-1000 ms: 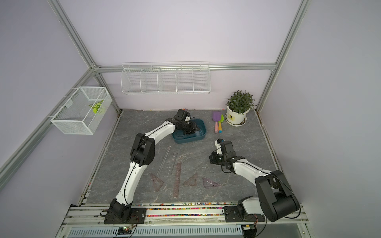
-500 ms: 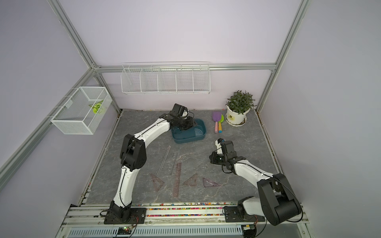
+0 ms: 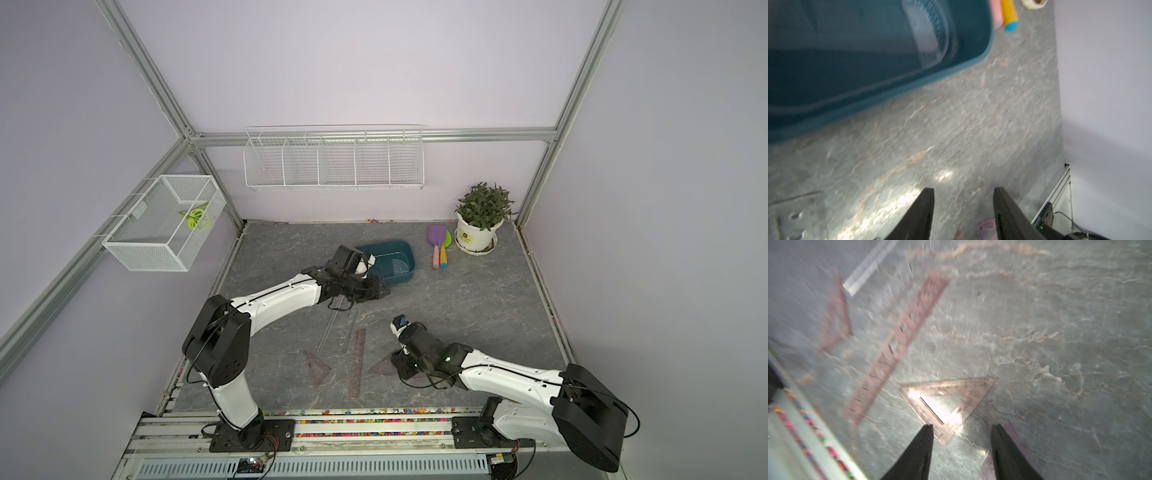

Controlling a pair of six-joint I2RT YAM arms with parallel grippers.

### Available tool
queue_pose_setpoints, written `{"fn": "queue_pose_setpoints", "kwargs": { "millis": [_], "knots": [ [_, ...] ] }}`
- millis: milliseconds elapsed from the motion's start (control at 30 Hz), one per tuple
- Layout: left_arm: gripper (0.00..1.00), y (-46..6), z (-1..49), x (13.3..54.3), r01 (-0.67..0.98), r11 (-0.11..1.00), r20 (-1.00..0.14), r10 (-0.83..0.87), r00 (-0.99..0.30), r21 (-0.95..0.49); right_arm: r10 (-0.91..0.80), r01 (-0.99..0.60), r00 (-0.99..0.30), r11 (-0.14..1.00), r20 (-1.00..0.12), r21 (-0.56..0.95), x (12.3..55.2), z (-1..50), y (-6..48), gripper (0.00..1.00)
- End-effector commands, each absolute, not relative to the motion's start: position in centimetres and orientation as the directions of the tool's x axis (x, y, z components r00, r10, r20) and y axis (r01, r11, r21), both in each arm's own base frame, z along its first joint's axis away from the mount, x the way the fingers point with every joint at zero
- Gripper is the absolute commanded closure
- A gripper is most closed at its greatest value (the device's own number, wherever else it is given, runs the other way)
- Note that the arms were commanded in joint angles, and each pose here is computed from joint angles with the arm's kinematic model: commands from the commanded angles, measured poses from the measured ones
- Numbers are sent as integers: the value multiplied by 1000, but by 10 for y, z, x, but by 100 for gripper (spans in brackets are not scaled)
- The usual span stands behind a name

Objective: Put the scattered rulers into the storage box
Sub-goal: Move the ruler to the center of the board.

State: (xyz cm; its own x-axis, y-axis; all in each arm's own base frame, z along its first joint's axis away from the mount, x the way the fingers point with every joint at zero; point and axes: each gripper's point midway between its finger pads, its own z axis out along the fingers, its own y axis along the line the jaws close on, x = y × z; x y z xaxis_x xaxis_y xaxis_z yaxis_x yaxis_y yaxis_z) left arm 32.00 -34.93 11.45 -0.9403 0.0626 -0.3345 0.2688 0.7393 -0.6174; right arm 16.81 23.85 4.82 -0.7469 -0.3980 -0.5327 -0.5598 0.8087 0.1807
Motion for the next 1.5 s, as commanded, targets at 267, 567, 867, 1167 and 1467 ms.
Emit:
{"fn": "queue_pose_setpoints", "kwargs": {
  "millis": [267,567,867,1167,1467],
  "knots": [
    [49,-344,131,301,339,685,-378,99,-920,-646,-613,-615,-652,772,-447,-162,149,21,243,39],
    [49,-341,125,299,330,689,-366,100,-925,-646,-616,-545,-653,786,-440,-292,172,14,241,38],
    [51,-340,112,297,311,699,-336,107,-936,-644,-562,-516,-703,825,-436,-232,195,4,230,40],
    [52,-345,103,294,301,688,-303,122,-945,-661,-451,-444,-768,887,-454,-128,222,0,210,41],
    [53,-343,91,278,276,663,-216,174,-961,-696,-326,-364,-821,931,-468,-10,236,3,200,43]
  ]
}}
